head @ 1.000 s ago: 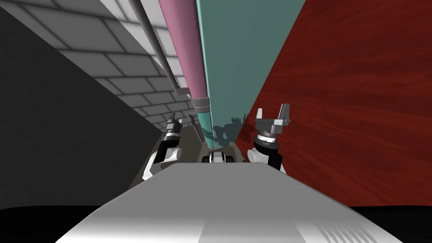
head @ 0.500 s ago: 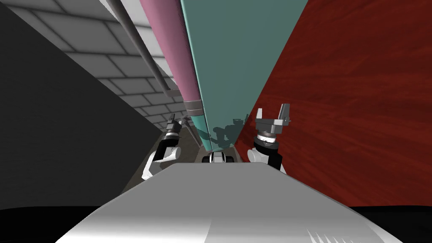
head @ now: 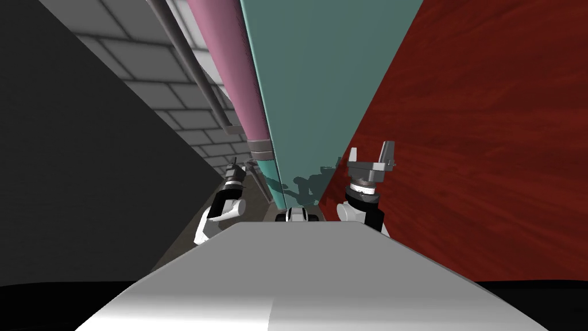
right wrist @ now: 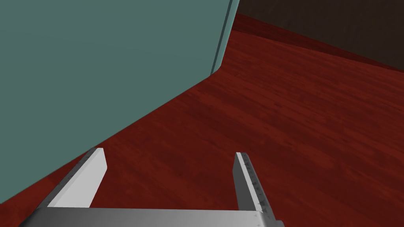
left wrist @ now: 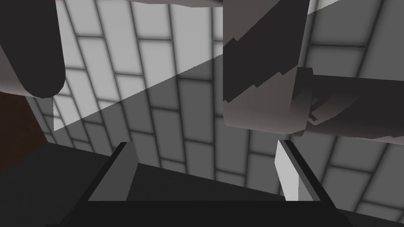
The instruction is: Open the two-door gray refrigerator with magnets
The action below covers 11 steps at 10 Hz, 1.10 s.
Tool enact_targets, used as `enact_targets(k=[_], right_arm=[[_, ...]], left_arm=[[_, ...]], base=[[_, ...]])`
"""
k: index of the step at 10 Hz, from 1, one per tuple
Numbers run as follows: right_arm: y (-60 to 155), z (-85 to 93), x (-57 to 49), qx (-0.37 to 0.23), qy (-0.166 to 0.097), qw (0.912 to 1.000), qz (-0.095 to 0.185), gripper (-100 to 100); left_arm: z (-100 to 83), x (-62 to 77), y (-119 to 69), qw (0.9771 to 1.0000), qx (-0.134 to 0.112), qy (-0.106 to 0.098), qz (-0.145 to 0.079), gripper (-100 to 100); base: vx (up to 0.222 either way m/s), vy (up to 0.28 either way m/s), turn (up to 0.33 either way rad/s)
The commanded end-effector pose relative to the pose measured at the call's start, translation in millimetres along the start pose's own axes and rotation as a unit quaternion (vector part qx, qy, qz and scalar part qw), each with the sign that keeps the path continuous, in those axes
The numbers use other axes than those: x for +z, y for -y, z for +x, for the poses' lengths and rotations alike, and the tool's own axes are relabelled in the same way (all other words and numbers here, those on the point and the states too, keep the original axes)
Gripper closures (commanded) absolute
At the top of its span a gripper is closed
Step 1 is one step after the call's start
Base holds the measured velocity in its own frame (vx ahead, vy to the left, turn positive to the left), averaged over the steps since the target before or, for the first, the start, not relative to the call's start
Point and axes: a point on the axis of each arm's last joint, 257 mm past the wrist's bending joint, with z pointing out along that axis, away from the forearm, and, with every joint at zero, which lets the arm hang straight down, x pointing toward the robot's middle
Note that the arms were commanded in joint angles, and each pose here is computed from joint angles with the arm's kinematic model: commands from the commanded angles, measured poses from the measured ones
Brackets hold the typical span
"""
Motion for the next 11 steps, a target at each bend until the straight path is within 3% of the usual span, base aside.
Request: enact_targets(k=[1,3,4,5,6,7,11], right_arm=[[0.0,0.0,0.0,0.000,0.000,1.0000,0.000,0],[0.0,0.0,0.0,0.000,0.000,1.0000,0.000,0],[0.0,0.0,0.0,0.000,0.000,1.0000,0.000,0],[0.0,0.0,0.0,0.000,0.000,1.0000,0.000,0],[0.0,0.0,0.0,0.000,0.000,1.0000,0.000,0],[0.0,0.0,0.0,0.000,0.000,1.0000,0.000,0],[0.0,0.0,0.0,0.000,0.000,1.0000,0.000,0]], left_arm=[[-3.2,-1.0,-3.7,0.9999,-0.006,0.007,-0.007,-100],[-14.9,-4.5,8.1,0.9998,-0.007,0.018,-0.006,-100],[-16.9,-6.0,2.5,0.9997,-0.003,0.020,-0.010,-100],[-8.8,-2.1,0.4,0.9999,-0.004,0.012,-0.005,100],[-17.2,-6.1,-3.5,0.9997,-0.001,0.020,-0.015,100],[-16.4,-6.7,-3.4,0.9996,0.011,0.012,-0.022,-100],[-13.9,-12.2,-3.1,0.9990,0.012,0.005,-0.043,-100]], base=[[0.003,-0.023,0.115],[0.060,0.046,0.102],[0.008,0.039,0.079],[-0.066,-0.034,-0.074],[-0.049,-0.017,-0.014],[-0.011,-0.001,-0.005],[0.008,-0.001,-0.030]])
